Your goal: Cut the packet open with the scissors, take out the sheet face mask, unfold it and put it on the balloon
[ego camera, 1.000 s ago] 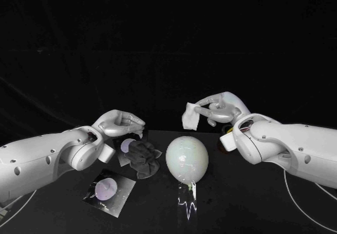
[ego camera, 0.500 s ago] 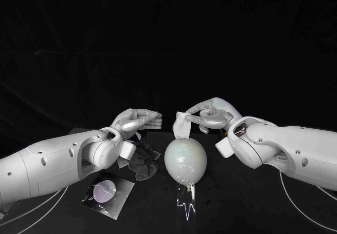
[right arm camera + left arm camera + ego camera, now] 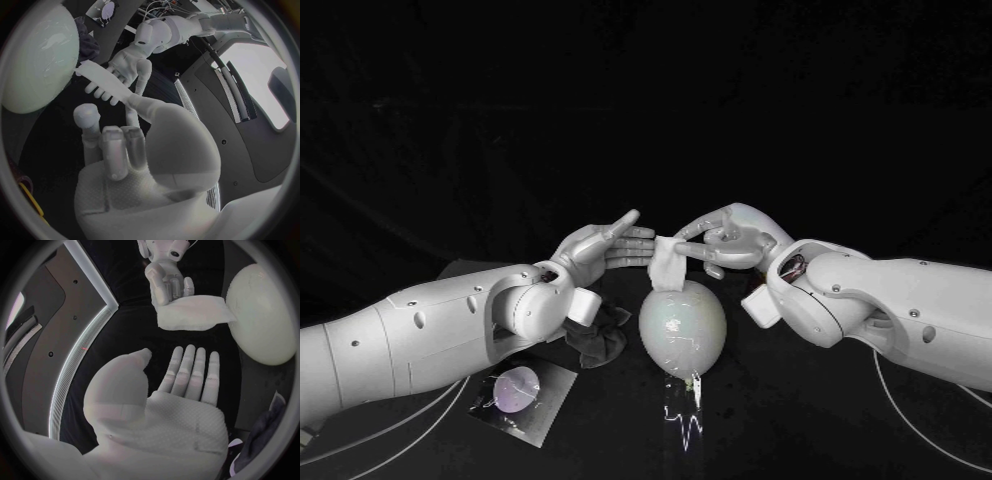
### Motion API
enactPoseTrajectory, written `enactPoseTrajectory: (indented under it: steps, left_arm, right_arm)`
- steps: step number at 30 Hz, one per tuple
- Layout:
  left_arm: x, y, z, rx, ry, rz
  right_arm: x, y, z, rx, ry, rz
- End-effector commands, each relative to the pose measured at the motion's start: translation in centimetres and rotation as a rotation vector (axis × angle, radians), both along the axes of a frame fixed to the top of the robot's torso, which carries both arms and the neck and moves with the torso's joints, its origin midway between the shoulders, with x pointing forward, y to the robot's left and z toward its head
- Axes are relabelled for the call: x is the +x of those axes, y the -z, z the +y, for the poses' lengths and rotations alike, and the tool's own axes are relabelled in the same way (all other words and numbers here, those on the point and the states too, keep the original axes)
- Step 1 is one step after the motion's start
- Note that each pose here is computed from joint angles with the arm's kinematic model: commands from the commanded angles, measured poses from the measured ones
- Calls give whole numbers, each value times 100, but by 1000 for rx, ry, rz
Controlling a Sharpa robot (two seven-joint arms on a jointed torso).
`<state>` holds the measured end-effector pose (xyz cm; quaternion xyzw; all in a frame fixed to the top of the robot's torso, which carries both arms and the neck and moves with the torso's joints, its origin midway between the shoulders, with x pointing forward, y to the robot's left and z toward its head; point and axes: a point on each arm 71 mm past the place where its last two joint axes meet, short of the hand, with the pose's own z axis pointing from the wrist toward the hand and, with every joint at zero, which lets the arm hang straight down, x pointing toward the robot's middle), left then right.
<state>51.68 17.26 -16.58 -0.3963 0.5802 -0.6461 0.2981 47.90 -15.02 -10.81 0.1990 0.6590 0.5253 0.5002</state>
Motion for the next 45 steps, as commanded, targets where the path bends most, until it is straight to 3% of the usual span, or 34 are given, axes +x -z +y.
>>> enactPoseTrajectory:
  steps: [1, 12, 31, 45]
  left_arm:
    - [-23, 2, -98, -67, 63, 52]
    - [-54, 9, -223, -96, 126, 80]
    - [-53, 36, -151, -30, 112, 81]
    - [-79, 43, -176, 17, 155, 64]
  right_arm:
    - [-17, 1, 55, 3, -45, -3]
    - [32, 11, 54, 12, -32, -5]
    - [146, 10, -109, 16, 39, -26]
    - [177, 13, -141, 12, 59, -27]
